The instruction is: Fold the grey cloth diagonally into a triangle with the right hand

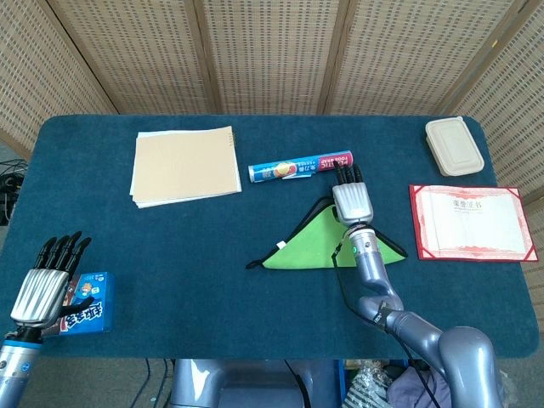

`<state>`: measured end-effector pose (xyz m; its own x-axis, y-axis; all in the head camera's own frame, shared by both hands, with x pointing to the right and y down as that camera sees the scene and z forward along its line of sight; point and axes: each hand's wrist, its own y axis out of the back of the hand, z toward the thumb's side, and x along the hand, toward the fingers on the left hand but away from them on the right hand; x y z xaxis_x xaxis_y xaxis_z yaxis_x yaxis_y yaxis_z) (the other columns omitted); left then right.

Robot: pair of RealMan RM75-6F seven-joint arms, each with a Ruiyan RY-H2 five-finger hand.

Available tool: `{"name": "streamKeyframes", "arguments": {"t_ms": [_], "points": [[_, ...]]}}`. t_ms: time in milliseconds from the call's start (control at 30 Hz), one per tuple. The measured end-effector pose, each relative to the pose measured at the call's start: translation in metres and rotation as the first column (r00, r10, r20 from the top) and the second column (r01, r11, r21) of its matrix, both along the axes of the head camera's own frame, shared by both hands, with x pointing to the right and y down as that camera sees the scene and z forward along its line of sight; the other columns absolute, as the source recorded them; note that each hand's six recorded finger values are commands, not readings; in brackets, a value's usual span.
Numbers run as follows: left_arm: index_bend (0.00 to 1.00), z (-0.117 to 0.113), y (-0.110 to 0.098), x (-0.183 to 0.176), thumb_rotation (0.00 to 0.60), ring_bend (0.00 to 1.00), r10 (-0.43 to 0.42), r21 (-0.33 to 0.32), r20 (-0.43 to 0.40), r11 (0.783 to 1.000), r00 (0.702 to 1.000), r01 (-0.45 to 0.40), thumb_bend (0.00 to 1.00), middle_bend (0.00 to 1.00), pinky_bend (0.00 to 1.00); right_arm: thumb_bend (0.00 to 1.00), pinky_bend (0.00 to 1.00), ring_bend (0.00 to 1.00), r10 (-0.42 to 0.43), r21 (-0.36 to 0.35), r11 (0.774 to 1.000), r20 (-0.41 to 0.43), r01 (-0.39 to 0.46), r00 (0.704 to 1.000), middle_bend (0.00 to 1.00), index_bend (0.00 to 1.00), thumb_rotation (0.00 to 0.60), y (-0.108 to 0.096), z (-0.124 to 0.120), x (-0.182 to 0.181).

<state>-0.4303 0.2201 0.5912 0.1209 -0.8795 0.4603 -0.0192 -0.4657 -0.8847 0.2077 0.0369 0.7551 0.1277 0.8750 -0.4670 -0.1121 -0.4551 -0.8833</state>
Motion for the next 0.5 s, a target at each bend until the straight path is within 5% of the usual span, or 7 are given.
{"name": "streamKeyframes", "arguments": {"t_ms": [300, 500], "points": [[0.00, 0.0004, -0.0004, -0.0009, 0.600, 0.00, -0.003, -0.001, 0.003, 1.000, 1.000, 0.003, 0.12, 0.00, 0.00, 0.39, 0.00, 0.00, 0.002, -0.008, 1.000, -0.009, -0.002, 1.000, 0.00, 0.45, 0.600, 0.0023, 0.0004, 0.0058], [0.00, 0.0006, -0.0007, -0.0008, 0.600, 0.00, -0.002, -0.001, 0.005, 1.000, 1.000, 0.002, 0.12, 0.00, 0.00, 0.37, 0.00, 0.00, -0.003, -0.024, 1.000, -0.018, 0.002, 1.000, 0.00, 0.31, 0.600, 0.0042, 0.0022, 0.0081]]}}
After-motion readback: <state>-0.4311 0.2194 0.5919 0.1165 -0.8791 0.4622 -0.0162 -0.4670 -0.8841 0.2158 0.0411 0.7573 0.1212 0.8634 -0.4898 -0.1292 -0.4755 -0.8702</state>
